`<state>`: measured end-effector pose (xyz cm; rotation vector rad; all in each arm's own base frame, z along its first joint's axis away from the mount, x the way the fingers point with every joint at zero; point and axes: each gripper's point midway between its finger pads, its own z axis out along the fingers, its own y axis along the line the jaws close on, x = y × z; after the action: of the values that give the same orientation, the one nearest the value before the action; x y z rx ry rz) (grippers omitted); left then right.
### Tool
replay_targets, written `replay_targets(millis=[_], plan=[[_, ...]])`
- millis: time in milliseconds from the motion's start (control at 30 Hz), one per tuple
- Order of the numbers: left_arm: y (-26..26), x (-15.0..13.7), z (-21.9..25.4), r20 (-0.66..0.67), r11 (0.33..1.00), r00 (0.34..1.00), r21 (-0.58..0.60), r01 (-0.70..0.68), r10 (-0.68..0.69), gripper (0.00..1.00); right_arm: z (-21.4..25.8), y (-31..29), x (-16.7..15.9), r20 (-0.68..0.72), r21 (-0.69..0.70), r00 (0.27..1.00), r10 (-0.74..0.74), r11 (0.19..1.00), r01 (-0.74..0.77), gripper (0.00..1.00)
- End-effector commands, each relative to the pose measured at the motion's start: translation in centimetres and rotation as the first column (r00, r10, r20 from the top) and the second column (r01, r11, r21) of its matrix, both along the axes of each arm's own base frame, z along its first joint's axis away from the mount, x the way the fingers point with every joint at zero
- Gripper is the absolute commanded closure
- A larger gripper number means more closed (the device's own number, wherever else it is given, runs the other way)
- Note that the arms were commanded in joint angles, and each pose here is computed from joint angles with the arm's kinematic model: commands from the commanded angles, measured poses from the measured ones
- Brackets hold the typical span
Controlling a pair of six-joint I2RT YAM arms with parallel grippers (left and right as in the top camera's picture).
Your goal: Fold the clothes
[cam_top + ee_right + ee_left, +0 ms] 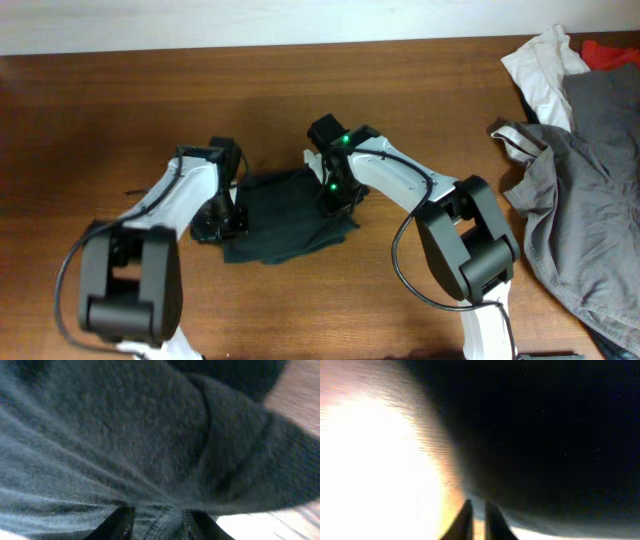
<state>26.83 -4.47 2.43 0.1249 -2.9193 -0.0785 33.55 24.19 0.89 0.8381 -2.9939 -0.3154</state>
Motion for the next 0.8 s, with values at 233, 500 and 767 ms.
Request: replay_targets(millis=[233,500,767], plan=[[-0.5,10.5,10.4,0.554,0.999,0.832,-0.022,0.049,-0.028,0.66,11.4,-1.3,3.9,0.198,-0.03,0.979,-0.043,0.998,0.05,0.59],[-2.0,12.2,6.1,0.506,0.986,0.855,-0.051,0.16,-0.113,0.66,13.1,1.0,-0.9,0.032,0.088,0.999,-0.014,0.996,0.011,0.59],[-2.1,10.7,0.5,0.353,0.98,0.924,-0.07,0.187,-0.151,0.67,9.6,1.0,-5.0,-0.105,0.036,0.994,0.012,0.999,-0.008,0.57]])
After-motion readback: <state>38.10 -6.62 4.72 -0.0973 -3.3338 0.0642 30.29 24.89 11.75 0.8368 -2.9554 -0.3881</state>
